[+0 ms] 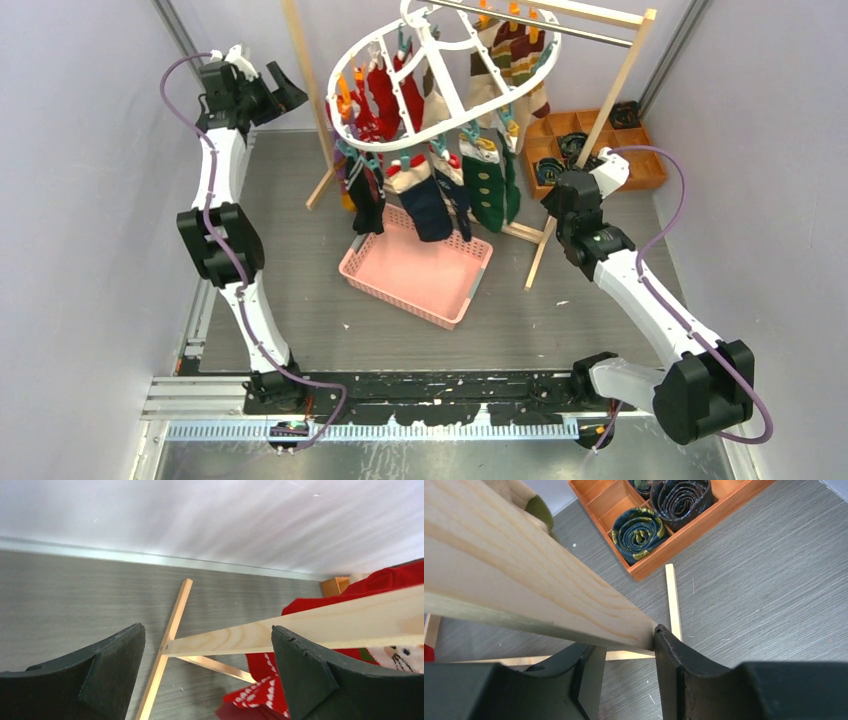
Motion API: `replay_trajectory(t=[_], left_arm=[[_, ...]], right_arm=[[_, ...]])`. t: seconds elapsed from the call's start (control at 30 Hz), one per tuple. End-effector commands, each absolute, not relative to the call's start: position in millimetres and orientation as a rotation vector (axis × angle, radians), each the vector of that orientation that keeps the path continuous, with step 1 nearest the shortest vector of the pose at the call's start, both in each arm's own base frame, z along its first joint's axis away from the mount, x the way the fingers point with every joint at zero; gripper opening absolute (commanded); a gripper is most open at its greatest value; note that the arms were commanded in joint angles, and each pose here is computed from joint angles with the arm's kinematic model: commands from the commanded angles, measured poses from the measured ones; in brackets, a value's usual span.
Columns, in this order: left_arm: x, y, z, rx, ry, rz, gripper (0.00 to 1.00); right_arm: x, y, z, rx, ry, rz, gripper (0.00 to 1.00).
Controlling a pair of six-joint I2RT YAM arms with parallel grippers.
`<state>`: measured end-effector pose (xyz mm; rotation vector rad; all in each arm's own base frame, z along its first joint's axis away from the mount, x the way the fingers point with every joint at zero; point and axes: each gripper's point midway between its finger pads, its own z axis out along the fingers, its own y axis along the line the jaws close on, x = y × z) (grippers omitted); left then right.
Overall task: Remove the socks clipped to the hanger
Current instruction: Adjust the clothesline at the center of the board.
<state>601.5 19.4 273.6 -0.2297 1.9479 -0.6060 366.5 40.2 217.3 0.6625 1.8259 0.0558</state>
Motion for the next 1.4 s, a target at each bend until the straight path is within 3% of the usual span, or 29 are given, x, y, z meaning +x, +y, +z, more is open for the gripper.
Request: replay_trajectory(t=[0.0,0.33,0.7,1.0,1.37], left_arm=[[593.3,-27.9,319.7,0.023,1.820,-0.771,1.00],[567.3,-72.8,324.6,0.246,1.793,-0.856,1.00],[510.3,-65.9,304.3,0.317,1.799,-0.746,1.00],[565.5,-32.3,336.9,0.168,1.697,-0.547,1.00],[605.6,-49.0,365.4,0.167,1.612,-0.627,1.00]], right_arm=[[369.0,60.2,224.5,0.650,1.843,0.193,0.46],[364.6,65.9,226.3,0.646,1.865,0.233,0.54],[364.6,71.2,241.2,0.613,1.868,0.260,0.57],[349.7,67.0,252.0,0.639,1.857,0.275,0.80],[293.7,88.9,263.2,0.627,1.986,0.487,0.89]])
